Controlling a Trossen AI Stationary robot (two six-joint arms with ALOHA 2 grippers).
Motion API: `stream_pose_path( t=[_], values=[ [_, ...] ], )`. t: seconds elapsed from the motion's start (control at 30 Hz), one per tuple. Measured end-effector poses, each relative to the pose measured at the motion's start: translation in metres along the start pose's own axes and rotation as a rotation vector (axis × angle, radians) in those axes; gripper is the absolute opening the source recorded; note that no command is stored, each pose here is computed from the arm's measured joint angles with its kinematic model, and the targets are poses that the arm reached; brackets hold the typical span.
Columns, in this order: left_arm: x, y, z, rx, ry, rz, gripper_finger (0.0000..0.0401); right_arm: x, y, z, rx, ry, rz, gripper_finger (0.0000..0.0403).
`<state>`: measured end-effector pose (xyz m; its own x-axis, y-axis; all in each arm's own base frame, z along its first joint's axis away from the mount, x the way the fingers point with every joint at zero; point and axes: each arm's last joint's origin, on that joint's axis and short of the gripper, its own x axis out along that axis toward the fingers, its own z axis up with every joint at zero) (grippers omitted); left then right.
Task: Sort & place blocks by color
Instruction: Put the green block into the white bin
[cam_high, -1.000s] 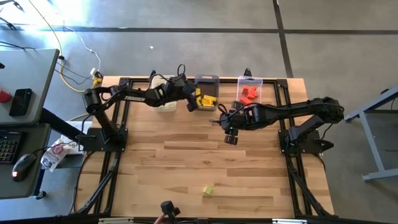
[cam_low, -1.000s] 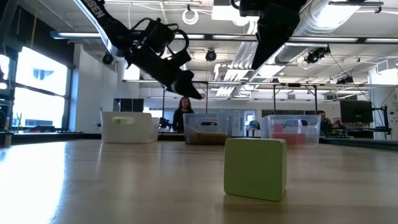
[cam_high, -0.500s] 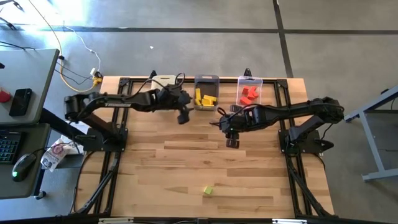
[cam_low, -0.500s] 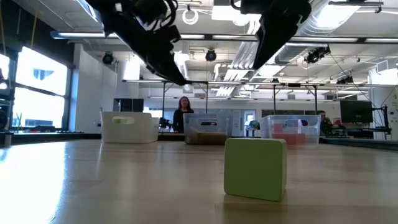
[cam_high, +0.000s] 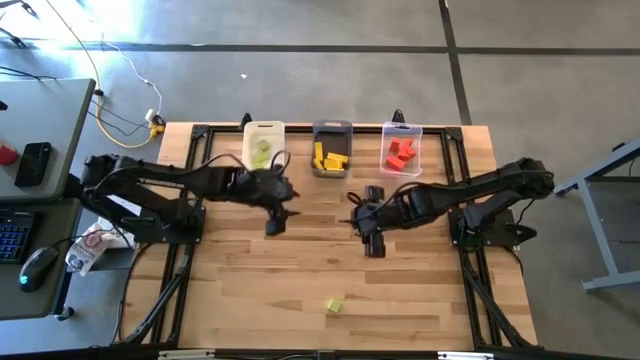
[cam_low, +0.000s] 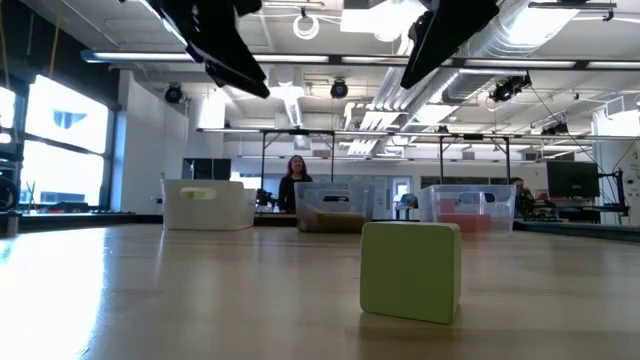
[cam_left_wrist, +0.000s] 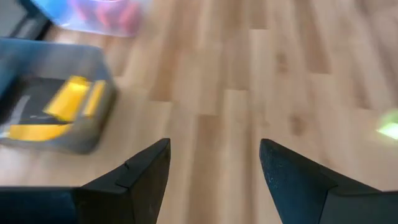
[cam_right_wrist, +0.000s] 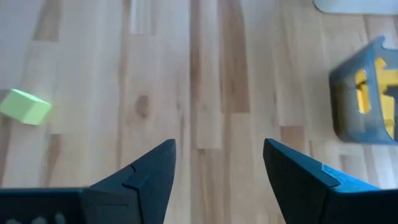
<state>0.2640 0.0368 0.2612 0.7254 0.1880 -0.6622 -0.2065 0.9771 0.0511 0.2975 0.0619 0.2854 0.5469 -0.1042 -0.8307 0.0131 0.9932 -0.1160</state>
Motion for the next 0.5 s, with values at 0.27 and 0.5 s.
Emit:
stream_pose_path(
  t=[0.27,0.5],
  values=[
    [-0.012,-0.045,-0.008,-0.034,0.048,-0.127,0.0234,-0.005,0.023,0.002,-0.063,-0.048,0.12,0.0232],
    [-0.024,-0.084,-0.018,-0.071,0.073,-0.162,0.0234,-0.01,0.04,0.004,-0.093,-0.099,0.211,0.0232]
  ],
)
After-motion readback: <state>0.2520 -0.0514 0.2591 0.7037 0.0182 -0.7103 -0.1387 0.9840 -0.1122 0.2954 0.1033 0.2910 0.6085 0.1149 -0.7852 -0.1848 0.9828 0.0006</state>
